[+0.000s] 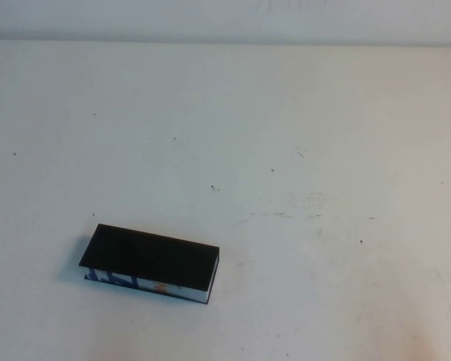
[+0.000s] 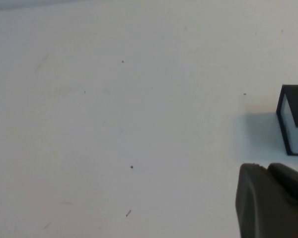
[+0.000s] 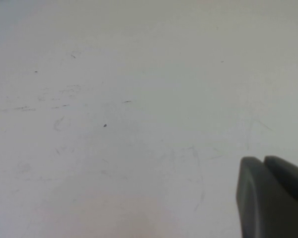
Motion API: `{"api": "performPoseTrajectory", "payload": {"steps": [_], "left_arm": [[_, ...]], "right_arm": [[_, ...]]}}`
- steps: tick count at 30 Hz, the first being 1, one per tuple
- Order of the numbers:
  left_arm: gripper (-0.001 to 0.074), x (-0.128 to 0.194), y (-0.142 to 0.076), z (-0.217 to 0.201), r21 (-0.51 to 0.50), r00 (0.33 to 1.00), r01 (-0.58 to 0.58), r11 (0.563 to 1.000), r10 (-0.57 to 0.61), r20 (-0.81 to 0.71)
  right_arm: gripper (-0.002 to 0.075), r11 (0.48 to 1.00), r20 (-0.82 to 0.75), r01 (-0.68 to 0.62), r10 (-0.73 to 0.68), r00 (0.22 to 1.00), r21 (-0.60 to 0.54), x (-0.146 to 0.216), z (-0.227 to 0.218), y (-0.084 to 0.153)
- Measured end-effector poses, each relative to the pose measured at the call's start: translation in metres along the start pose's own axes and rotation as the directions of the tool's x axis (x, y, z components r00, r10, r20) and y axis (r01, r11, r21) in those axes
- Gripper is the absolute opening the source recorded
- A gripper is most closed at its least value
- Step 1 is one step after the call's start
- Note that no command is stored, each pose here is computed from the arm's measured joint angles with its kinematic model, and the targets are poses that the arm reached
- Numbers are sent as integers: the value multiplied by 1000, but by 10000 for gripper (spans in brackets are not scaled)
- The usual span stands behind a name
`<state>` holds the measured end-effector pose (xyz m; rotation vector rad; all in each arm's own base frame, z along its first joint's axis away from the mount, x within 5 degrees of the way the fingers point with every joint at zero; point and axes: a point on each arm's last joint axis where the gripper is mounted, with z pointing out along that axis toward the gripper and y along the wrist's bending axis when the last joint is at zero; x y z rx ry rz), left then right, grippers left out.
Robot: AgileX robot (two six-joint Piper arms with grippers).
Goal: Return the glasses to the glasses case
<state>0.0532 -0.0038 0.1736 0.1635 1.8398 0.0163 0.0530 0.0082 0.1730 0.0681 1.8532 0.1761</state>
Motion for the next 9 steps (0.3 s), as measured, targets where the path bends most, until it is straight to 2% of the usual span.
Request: {"api": "performPoseTrajectory", "payload": {"steps": [9], "left_arm": [[-4, 4, 0, 0, 3, 999, 2, 1000, -2, -40]], "right_arm": [[-11, 1000, 2, -2, 2, 1000, -1, 0, 0, 0]]}}
